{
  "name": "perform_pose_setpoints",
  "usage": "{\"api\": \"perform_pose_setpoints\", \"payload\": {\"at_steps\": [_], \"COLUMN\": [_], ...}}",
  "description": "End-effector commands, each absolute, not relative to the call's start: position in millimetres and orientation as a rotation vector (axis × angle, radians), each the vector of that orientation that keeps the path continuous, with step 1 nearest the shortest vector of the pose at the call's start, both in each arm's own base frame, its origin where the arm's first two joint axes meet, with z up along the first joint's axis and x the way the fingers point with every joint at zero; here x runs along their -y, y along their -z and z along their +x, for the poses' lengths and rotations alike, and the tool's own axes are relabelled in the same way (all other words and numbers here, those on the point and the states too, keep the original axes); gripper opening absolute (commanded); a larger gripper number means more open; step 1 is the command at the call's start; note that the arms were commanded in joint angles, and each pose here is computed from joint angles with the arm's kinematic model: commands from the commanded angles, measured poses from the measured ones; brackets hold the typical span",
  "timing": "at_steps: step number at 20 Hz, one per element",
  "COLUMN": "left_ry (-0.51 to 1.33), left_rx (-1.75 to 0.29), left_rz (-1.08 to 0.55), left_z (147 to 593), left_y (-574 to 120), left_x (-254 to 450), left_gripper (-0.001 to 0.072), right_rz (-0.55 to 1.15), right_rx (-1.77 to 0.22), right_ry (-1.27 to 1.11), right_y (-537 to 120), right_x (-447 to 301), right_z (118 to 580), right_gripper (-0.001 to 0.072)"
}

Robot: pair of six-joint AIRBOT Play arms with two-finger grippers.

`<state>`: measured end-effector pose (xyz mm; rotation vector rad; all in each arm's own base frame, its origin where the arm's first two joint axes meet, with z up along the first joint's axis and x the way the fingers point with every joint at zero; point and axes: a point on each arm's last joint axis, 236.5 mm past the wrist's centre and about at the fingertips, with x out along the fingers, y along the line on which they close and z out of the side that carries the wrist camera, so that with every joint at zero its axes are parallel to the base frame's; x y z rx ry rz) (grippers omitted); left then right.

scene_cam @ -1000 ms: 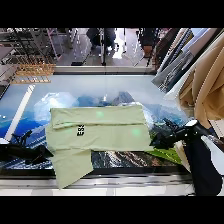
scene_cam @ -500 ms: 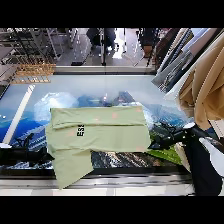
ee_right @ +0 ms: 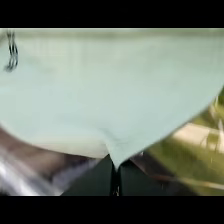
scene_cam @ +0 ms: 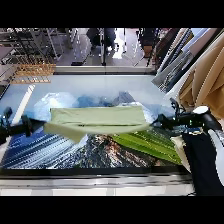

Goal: Fold the clothes and pants, and hang the long-sleeved shirts on hangers.

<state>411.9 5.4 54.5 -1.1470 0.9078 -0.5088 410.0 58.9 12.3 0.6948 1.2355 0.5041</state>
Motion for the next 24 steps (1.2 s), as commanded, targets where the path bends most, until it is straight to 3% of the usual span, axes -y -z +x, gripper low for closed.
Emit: {"api": "perform_pose_setpoints", "payload": {"at_steps": [1,5,9,10,11,12,13,17,20,22,23,24], "left_ry": [0.467,0.386,0.321,0.315,0.314,0.323,0.340,0.436,0.516,0.592,0.615,0.619], "left_rx": [-0.829,-0.870,-0.927,-0.930,-0.924,-0.917,-0.908,-0.818,-0.737,-0.698,-0.702,-0.742], "left_rz": [-1.211,-1.277,-1.323,-1.327,-1.333,-1.340,-1.350,-1.263,-1.080,-0.944,-0.885,-0.845], "left_z": [481.6,545.1,560.1,560.0,559.4,557.6,553.9,535.3,527.6,521.9,519.0,515.7], "left_y": [-64.6,-7.8,43.9,47.7,46.1,40.6,31.4,-23.6,-63.9,-81.8,-82.5,-74.5], "left_x": [-10.4,1.3,5.4,4.3,-0.6,-5.4,-12.9,-43.9,-40.8,-27.2,-19.5,-10.9], "left_gripper": [0.0008,0.0009,0.0012,0.0036,0.0130,0.0316,0.0423,0.0402,0.0389,0.0113,0.0063,0.0012], "right_rz": [0.732,0.739,0.718,0.710,0.684,0.635,0.611,0.641,0.660,0.677,0.670,0.658], "right_rx": [-1.076,-1.027,-1.023,-1.016,-1.020,-1.041,-1.079,-1.337,-1.342,-1.315,-1.317,-1.330], "right_ry": [-0.352,-0.312,-0.338,-0.339,-0.337,-0.327,-0.300,-0.291,-0.382,-0.417,-0.434,-0.457], "right_y": [-14.0,17.7,43.9,46.3,47.0,47.7,50.6,75.8,85.9,92.4,96.8,100.9], "right_x": [-47.4,-47.2,-65.1,-67.7,-64.8,-54.6,-41.0,-11.4,-32.5,-52.4,-62.8,-75.1], "right_z": [485.5,548.4,583.7,588.9,589.1,583.9,575.1,511.3,507.4,517.4,519.5,519.7], "right_gripper": [0.0018,0.0019,0.0050,0.0249,0.0516,0.0635,0.0632,0.0631,0.0631,0.0626,0.0595,0.0477]}}
